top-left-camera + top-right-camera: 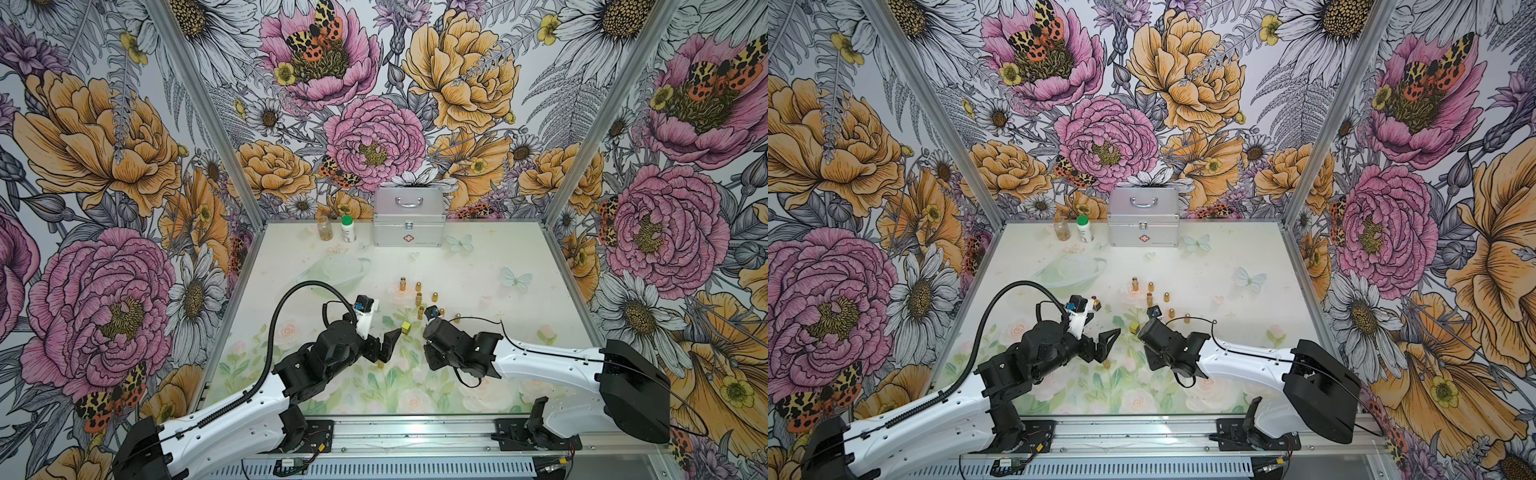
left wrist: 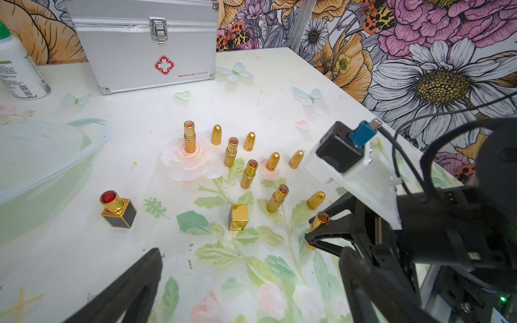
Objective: Open the lipstick cap
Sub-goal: Place the lipstick at the center of the board.
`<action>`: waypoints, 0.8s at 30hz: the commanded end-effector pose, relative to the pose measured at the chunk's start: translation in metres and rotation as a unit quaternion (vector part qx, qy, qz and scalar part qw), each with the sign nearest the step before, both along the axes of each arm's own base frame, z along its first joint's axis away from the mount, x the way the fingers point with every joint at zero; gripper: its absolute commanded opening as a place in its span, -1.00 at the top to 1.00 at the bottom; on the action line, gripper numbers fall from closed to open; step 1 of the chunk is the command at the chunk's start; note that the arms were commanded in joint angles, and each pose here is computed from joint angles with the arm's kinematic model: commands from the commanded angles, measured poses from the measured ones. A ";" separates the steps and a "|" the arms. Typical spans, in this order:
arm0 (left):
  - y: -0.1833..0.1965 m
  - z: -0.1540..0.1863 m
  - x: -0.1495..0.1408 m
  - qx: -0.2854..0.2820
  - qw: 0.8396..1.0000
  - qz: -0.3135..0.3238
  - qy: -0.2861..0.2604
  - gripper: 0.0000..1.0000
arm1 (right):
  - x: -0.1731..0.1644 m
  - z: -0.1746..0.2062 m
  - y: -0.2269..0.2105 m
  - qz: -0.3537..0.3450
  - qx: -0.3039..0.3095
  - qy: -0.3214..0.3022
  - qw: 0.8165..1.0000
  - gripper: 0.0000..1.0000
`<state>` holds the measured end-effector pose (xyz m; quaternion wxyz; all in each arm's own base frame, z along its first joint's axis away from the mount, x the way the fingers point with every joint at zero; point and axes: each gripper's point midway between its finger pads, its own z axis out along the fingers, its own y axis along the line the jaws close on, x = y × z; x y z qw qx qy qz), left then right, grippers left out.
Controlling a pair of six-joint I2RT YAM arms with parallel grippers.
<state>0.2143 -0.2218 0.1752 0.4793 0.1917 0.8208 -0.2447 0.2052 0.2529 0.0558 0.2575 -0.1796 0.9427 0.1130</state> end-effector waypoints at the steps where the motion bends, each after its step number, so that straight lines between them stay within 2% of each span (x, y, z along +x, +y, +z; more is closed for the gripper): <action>1: 0.007 -0.003 0.003 -0.004 1.000 0.019 0.004 -0.97 | 0.014 0.006 0.011 0.005 0.011 -0.043 0.999 0.70; 24: 0.014 -0.005 0.004 -0.015 0.999 0.034 0.010 -0.97 | 0.011 -0.013 0.010 0.033 0.002 -0.054 0.998 0.70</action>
